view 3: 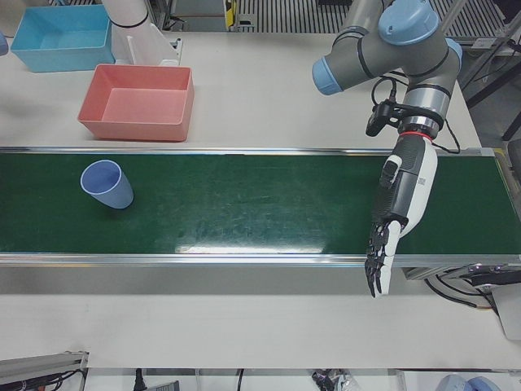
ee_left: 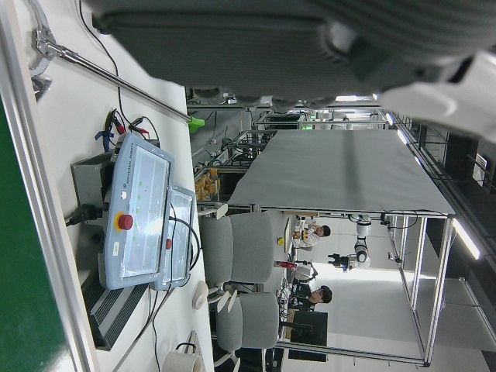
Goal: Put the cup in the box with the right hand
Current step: 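Hold the open right hand on the belt as the blue cup approaches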
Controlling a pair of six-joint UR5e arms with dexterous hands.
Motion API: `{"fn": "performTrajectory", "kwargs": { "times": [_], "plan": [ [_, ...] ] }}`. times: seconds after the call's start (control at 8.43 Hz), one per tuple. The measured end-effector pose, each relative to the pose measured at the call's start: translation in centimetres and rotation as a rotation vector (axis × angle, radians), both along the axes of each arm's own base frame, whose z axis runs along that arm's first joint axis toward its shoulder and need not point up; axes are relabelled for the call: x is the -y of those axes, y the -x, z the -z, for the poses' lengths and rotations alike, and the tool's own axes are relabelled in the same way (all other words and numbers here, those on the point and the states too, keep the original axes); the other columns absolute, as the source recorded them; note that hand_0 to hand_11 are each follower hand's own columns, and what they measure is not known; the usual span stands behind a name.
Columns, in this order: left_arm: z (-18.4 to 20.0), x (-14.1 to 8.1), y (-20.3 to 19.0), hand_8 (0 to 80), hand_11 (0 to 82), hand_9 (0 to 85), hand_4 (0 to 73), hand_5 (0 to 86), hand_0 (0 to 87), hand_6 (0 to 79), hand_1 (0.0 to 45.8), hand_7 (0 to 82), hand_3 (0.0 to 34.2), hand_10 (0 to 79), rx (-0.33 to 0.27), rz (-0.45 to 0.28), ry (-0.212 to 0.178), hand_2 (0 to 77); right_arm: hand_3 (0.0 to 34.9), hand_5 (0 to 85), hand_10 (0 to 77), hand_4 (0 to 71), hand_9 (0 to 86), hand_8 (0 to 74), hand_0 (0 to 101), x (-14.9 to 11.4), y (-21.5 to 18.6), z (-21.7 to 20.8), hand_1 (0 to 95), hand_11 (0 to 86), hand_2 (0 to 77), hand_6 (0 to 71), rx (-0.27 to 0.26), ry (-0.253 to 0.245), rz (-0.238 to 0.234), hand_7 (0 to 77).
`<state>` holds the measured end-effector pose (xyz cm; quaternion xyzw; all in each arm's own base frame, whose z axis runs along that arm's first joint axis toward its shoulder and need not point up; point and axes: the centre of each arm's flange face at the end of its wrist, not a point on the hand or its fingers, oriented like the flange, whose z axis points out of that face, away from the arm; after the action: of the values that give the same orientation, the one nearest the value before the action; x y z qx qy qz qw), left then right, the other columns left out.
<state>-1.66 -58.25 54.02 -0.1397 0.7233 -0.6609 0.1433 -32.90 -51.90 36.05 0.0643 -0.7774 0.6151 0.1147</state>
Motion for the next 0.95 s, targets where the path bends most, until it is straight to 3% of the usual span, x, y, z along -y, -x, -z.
{"fn": "performTrajectory", "kwargs": {
  "times": [0.24, 0.95],
  "plan": [
    [0.00, 0.00, 0.00, 0.0, 0.0, 0.5, 0.0, 0.0, 0.0, 0.0, 0.5, 0.0, 0.0, 0.0, 0.000, 0.000, 0.000, 0.5, 0.3, 1.1, 2.2, 13.6, 6.0, 0.5, 43, 0.49, 0.62, -0.87, 0.5, 3.3, 2.2, 4.4, 0.011, -0.007, -0.001, 27.3],
    [-0.01, 0.00, 0.01, 0.0, 0.0, 0.5, 0.0, 0.0, 0.0, 0.0, 0.5, 0.0, 0.0, 0.0, 0.000, 0.001, 0.001, 0.5, 0.4, 1.6, 0.5, 16.9, 5.4, 0.5, 43, 0.80, 1.17, -0.67, 0.5, 1.6, 2.2, 4.9, 0.026, -0.022, 0.000, 27.3]
  ]
}}
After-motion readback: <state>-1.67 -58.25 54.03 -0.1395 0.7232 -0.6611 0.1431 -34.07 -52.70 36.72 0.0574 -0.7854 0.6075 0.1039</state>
